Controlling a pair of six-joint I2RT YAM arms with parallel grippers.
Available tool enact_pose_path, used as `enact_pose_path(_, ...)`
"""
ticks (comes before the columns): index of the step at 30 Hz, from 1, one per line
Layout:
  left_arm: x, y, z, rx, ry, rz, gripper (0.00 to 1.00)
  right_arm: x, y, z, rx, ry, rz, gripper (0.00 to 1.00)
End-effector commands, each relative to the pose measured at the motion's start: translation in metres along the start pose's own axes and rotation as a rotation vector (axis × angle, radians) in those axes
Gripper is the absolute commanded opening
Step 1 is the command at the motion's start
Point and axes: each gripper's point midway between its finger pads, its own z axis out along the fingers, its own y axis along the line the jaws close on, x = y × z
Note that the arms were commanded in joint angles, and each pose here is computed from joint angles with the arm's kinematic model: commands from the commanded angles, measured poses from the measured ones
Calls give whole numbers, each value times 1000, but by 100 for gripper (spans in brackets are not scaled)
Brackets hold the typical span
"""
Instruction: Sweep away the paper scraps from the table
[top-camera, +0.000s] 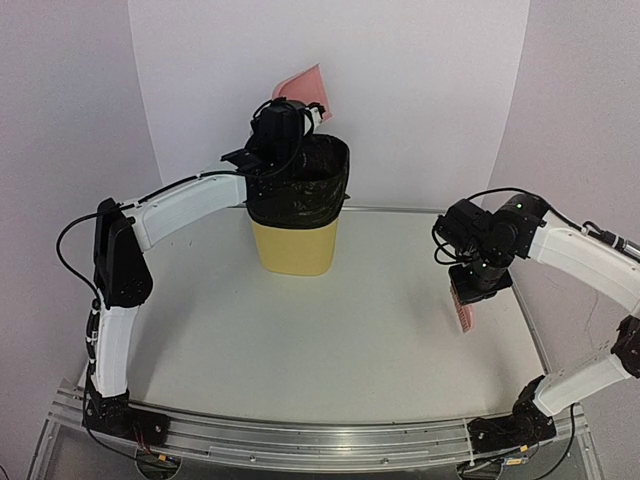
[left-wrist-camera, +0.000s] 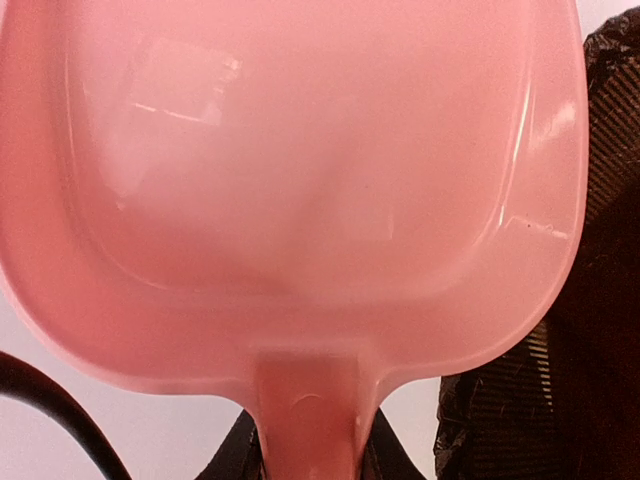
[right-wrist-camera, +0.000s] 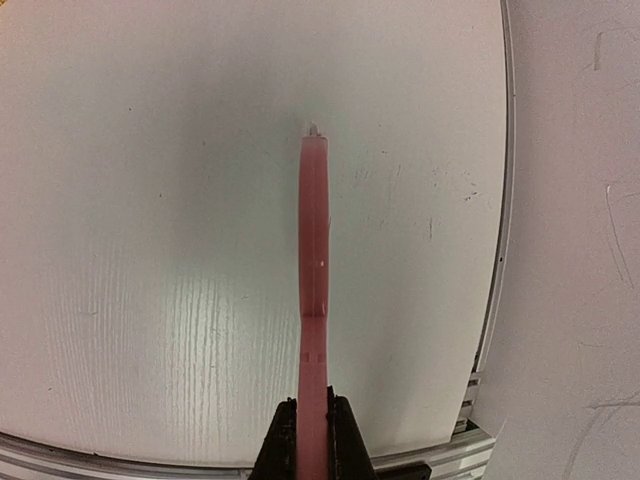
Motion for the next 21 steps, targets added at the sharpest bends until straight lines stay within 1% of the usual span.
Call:
enact_pose_path(1, -6, 75, -18, -73, -29, -222, 0, -2, -5, -7, -6, -32, 33, 0)
enact_pose_path(3, -10, 82, -27, -20, -53, -301, 0, -3, -6, -8, -8, -38, 36, 0)
enact_pose_path(5, -15, 89, -43, 78, -98, -382, 0, -3, -6, -9, -10, -42, 36, 0)
enact_pose_path(7, -21, 90, -65, 213, -153, -523, 0, -3, -7, -10, -11, -45, 36, 0)
enact_pose_path(10, -29, 84, -108, 482, -252, -667, 0, -6, -7, -12, -16, -60, 37, 0)
enact_pose_path(12, -26, 82, -136, 654, -300, -747, 0, -8, -9, -14, -13, -72, 34, 0)
enact_pose_path(13, -23, 88, -149, 720, -324, -796, 0, -9, -10, -14, -7, -81, 34, 0)
enact_pose_path(15, -18, 73, -173, 867, -361, -827, 0, -12, -11, -15, 1, -96, 37, 0)
enact_pose_path(18, -7, 59, -204, 1032, -397, -864, 0, -15, -13, -17, 2, -125, 52, 0)
enact_pose_path(19, -3, 51, -214, 1077, -393, -868, 0, -17, -16, -19, 5, -144, 67, 0)
enact_pose_path(21, 4, 34, -224, 1120, -328, -901, 0, -20, -21, -23, 1, -197, 101, 0)
